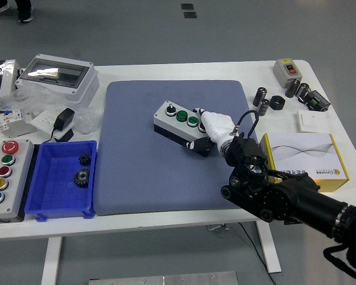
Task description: Pick up the button,place it on the desk,press the button,press the button
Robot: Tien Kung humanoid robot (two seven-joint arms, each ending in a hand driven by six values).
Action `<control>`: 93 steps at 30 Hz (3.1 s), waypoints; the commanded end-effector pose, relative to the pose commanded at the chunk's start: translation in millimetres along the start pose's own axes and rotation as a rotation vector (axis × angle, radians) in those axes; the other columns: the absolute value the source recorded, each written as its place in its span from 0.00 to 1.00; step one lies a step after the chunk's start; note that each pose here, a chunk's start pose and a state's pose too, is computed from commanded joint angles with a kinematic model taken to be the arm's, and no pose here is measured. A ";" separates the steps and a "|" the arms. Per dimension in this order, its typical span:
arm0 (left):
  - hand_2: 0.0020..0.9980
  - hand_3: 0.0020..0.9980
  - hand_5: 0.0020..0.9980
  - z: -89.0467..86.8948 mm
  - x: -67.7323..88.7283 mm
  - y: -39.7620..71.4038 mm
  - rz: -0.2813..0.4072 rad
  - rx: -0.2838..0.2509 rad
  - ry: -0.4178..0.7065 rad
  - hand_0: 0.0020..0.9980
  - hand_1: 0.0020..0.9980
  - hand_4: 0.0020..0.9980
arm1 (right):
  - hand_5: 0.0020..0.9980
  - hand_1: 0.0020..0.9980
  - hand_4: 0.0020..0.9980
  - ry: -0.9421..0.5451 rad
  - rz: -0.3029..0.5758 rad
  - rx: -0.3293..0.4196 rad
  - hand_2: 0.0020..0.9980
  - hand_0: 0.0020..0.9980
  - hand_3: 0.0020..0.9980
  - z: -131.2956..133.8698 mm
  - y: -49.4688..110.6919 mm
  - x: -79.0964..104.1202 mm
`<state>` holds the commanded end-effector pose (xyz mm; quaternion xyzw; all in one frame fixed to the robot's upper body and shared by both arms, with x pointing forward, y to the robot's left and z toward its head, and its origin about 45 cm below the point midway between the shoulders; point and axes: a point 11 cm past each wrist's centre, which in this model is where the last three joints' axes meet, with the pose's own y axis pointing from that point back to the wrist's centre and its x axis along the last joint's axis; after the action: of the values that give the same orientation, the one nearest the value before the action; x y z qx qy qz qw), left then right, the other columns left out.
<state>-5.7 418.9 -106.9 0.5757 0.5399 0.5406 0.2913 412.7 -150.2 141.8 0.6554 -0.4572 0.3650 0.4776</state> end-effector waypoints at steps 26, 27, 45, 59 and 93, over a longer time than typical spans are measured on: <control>0.72 0.79 0.41 -4.4 -7.0 -2.2 -0.011 -0.001 0.003 0.79 0.75 0.72 | 0.00 0.24 0.00 -0.077 -0.108 0.452 0.21 0.07 0.17 -0.1 58.3 44.8; 0.72 0.79 0.41 -4.2 -7.0 -2.0 -0.010 -0.001 0.001 0.79 0.75 0.72 | 0.00 0.24 0.00 -0.060 -0.128 0.476 0.21 0.07 0.17 0.4 64.0 43.6; 0.72 0.79 0.43 -5.7 -6.9 -2.4 -0.007 0.004 -0.014 0.79 0.75 0.72 | 0.00 0.45 0.00 0.173 -0.135 0.462 0.43 0.41 0.26 33.4 74.2 17.4; 0.72 0.79 0.43 -5.3 -5.8 -2.4 -0.003 0.000 -0.015 0.79 0.75 0.72 | 0.06 0.90 0.05 0.147 -0.149 0.446 0.92 0.93 0.93 35.0 75.1 13.2; 0.72 0.79 0.41 -5.7 -6.9 -2.2 -0.008 0.009 -0.029 0.79 0.75 0.72 | 0.01 0.97 0.48 -0.144 -0.346 0.390 0.99 1.00 1.00 41.5 77.1 41.6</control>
<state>-10.5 411.6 -109.6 0.5825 0.5403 0.5287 0.2987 354.5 -210.2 190.9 0.8278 -0.2922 0.3114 0.3639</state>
